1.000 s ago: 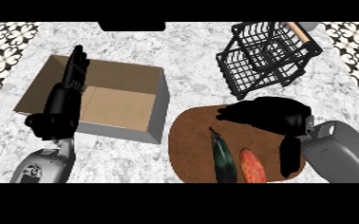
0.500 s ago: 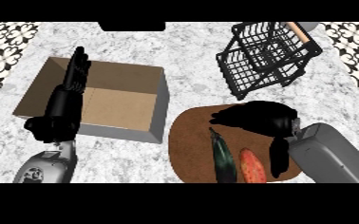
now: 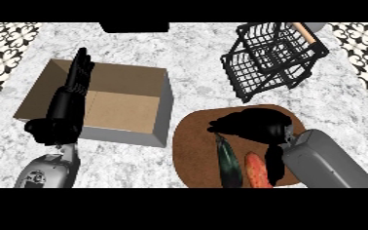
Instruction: Pick the eggplant from the cutting board and place it in the tiered basket
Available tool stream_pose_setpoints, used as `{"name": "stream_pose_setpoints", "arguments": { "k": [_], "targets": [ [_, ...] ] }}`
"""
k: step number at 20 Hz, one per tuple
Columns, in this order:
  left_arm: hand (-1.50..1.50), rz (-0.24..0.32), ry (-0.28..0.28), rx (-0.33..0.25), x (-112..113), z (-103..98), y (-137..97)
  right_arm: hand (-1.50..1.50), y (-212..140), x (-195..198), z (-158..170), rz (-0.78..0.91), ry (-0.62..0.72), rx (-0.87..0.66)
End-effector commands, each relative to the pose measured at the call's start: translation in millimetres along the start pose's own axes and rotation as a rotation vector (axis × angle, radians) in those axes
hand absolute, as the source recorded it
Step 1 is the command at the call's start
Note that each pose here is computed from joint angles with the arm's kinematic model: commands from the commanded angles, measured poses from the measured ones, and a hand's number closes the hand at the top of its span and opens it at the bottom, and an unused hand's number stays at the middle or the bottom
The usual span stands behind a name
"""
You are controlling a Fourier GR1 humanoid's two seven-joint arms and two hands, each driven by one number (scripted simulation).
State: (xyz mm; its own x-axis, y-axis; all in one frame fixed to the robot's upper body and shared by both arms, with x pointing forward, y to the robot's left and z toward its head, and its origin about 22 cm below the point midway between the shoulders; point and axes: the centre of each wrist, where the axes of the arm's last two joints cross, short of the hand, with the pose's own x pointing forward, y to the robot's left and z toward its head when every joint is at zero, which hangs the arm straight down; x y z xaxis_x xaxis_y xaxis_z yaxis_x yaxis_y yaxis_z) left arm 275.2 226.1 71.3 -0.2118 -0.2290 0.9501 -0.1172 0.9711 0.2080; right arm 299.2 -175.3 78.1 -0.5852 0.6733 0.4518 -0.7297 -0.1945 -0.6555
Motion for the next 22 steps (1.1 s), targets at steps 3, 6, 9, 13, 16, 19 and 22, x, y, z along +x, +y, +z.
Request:
{"name": "stream_pose_setpoints", "arguments": {
  "k": [3,6,9,13,16,19,22],
  "targets": [
    [0.0,0.03,0.112,-0.028,-27.8,24.1,-22.0,-1.5,6.5,-1.4,-14.3,0.005,0.013,0.018],
    [0.0,0.018,0.112,-0.063,-19.0,17.1,-37.9,-1.5,14.4,-7.6,-15.9,-0.005,0.012,0.011],
    [0.0,0.03,0.131,-0.041,-32.5,18.2,-13.1,-1.5,18.0,-2.0,-28.6,-0.027,0.023,0.008],
    [0.0,0.032,0.127,-0.051,-31.7,18.8,-38.1,-1.5,20.1,5.6,-43.1,-0.031,0.015,0.018],
    [0.0,0.023,0.117,-0.06,-28.6,20.3,-37.6,-1.5,14.0,8.1,-40.7,-0.031,0.011,0.016],
    [0.0,0.028,0.111,-0.051,-32.9,14.2,-29.5,-1.5,38.4,0.9,-36.3,-0.042,0.011,0.035],
    [0.0,0.033,0.133,-0.049,-37.0,17.5,-29.9,-1.5,34.2,-0.7,-41.9,-0.076,-0.006,0.006]
  ]
}}
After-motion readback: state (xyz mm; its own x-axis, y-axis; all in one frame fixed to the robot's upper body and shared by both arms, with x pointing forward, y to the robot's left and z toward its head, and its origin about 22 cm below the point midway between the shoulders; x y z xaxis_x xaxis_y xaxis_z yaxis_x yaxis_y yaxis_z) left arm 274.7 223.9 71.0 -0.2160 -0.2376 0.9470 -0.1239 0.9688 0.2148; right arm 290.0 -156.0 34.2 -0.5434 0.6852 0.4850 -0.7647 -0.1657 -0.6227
